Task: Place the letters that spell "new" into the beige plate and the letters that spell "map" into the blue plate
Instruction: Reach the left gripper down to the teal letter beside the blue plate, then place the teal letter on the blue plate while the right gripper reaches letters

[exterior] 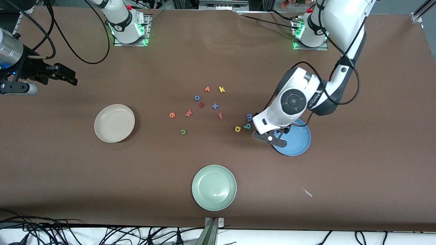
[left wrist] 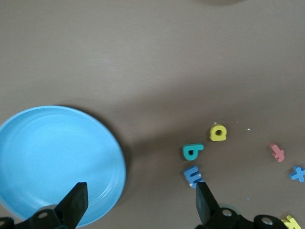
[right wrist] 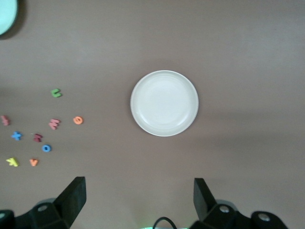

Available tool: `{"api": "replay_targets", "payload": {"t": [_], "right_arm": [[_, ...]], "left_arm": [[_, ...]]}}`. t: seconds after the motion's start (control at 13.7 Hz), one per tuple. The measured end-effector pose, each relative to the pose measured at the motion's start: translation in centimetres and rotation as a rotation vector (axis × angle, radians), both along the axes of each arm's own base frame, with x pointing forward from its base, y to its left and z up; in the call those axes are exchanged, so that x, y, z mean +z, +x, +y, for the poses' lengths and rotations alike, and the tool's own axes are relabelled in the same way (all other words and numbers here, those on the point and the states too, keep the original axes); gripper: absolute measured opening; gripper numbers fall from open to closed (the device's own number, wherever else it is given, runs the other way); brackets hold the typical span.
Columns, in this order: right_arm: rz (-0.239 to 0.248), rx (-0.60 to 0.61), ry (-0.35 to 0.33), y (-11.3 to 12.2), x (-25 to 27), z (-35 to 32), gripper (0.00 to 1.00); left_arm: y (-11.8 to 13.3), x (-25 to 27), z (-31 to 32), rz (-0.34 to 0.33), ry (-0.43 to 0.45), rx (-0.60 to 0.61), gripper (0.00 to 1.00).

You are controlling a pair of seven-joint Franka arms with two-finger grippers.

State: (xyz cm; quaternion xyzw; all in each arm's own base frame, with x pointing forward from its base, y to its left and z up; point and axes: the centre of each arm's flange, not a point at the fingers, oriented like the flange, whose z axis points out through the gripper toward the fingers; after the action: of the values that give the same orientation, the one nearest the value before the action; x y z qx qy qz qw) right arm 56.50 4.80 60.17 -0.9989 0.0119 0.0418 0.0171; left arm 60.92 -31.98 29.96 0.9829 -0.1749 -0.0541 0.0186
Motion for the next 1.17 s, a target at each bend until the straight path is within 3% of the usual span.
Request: {"api": "replay_targets", "payload": {"t": [0.44,0.73,0.88,1.03,1.17], "right_arm": [[0.009,0.001,0.002,1.0,-1.6,0.2,1.00],[0.128,0.007,-0.016,3.9,-9.9,1.0,1.00],[0.162,0.028,-0.023,4.9,-13.0,2.4,1.00],[0.159,0.060,-0.028,5.6,-15.3,4.7,1.00],[0.125,0.089,-0.029,6.5,-17.4,7.4,1.00]], "left_arm": [[-0.7,-6.3,-2.6,-0.001,-0.049,-0.220,1.00],[-2.3,-9.2,-3.6,0.010,-0.059,-0.293,0.96],[-3.6,-10.7,-4.3,0.010,-0.065,-0.320,0.82],[-4.2,-11.6,-4.3,0.023,-0.062,-0.338,0.75],[-4.5,-12.2,-4.4,0.025,-0.064,-0.348,0.73]]}}
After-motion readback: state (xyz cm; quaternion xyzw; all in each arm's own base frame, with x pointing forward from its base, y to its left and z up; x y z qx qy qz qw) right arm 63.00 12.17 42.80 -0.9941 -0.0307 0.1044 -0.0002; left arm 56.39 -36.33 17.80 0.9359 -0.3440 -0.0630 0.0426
